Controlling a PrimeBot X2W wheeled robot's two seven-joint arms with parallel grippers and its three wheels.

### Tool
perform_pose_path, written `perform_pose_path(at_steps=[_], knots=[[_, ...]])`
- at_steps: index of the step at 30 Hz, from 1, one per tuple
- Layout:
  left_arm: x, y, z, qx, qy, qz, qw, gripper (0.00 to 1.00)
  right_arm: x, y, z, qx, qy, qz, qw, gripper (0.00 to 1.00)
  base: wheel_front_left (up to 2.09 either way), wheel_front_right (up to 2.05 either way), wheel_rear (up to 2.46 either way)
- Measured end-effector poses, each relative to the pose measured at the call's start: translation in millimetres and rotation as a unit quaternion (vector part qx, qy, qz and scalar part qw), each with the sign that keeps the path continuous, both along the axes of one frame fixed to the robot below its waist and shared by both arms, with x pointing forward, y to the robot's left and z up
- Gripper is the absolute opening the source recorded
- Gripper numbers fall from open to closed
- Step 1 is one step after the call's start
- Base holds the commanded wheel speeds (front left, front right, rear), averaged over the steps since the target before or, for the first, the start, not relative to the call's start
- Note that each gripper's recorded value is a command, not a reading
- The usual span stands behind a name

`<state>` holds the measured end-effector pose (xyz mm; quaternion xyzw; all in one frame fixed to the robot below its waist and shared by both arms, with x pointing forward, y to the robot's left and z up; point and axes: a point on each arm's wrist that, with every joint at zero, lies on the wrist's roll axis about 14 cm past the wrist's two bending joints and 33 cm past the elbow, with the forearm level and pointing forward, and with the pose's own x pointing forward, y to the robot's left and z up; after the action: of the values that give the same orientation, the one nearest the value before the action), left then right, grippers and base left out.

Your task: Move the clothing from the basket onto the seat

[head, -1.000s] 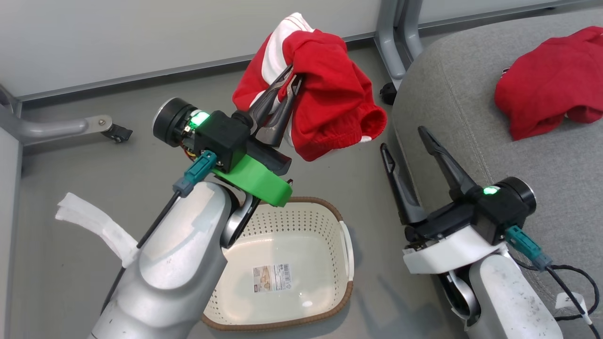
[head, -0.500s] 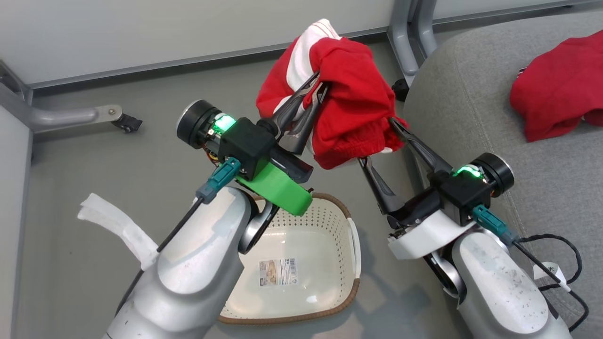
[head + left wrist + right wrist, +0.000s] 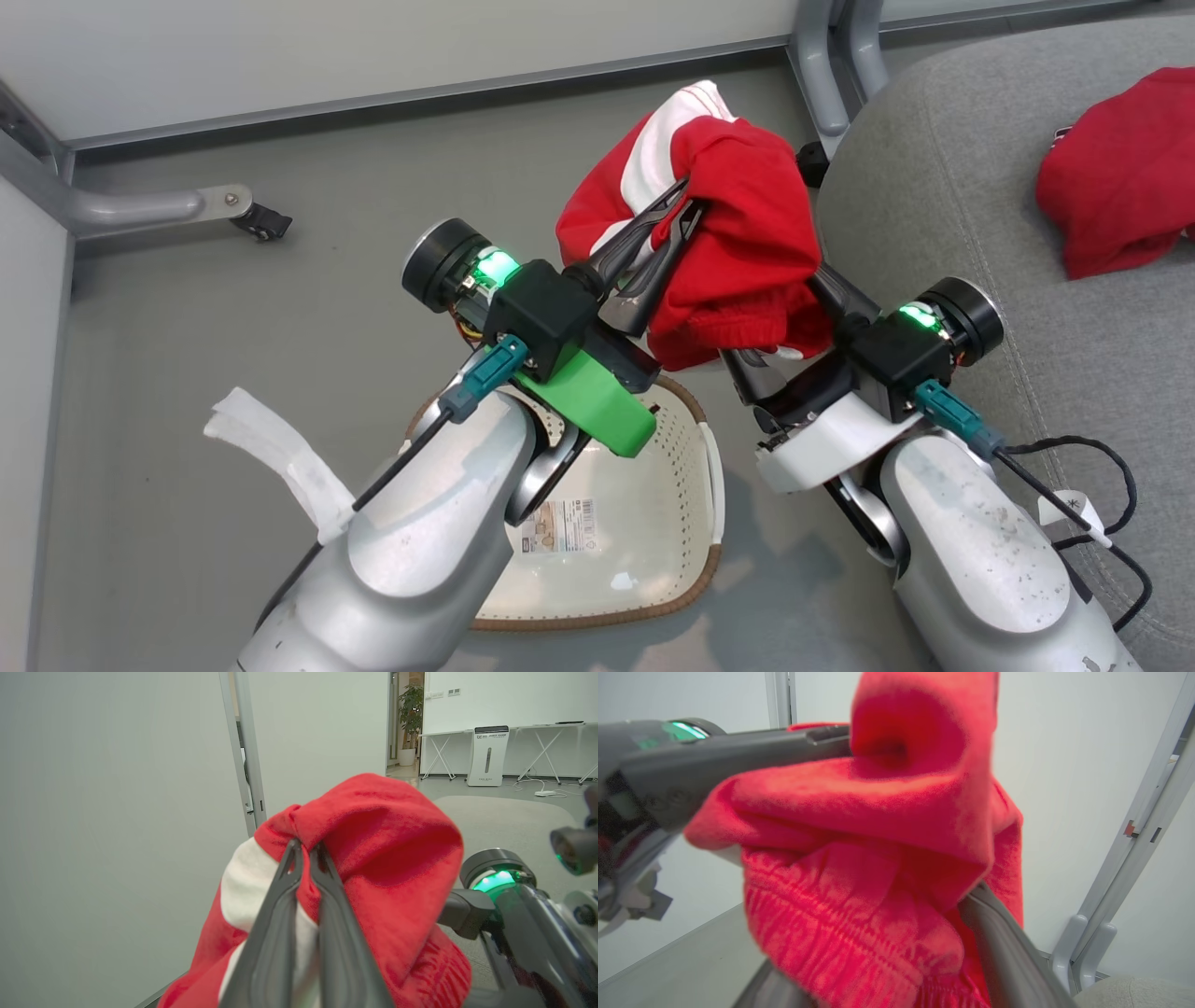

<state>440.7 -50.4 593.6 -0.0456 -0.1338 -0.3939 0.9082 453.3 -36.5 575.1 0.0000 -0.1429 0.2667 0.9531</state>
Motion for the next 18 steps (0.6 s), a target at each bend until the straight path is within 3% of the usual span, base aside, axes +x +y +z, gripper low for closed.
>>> perform_pose_path(at_steps=[2,18], knots=[[-0.2,-0.3,-1.3,0.000,0.002,-0.001,1.000,0.00,0.6,1.5,-1.6,0.003,0.004,0.001,1.000,0.00,0.00,0.00,0.00],[-3.6,-4.4,-2.6,0.003,0.005,-0.006,1.000,0.00,-1.9,-6.6,-5.6,0.010,0.016,-0.009,1.000,0.00,0.00,0.00,0.00]])
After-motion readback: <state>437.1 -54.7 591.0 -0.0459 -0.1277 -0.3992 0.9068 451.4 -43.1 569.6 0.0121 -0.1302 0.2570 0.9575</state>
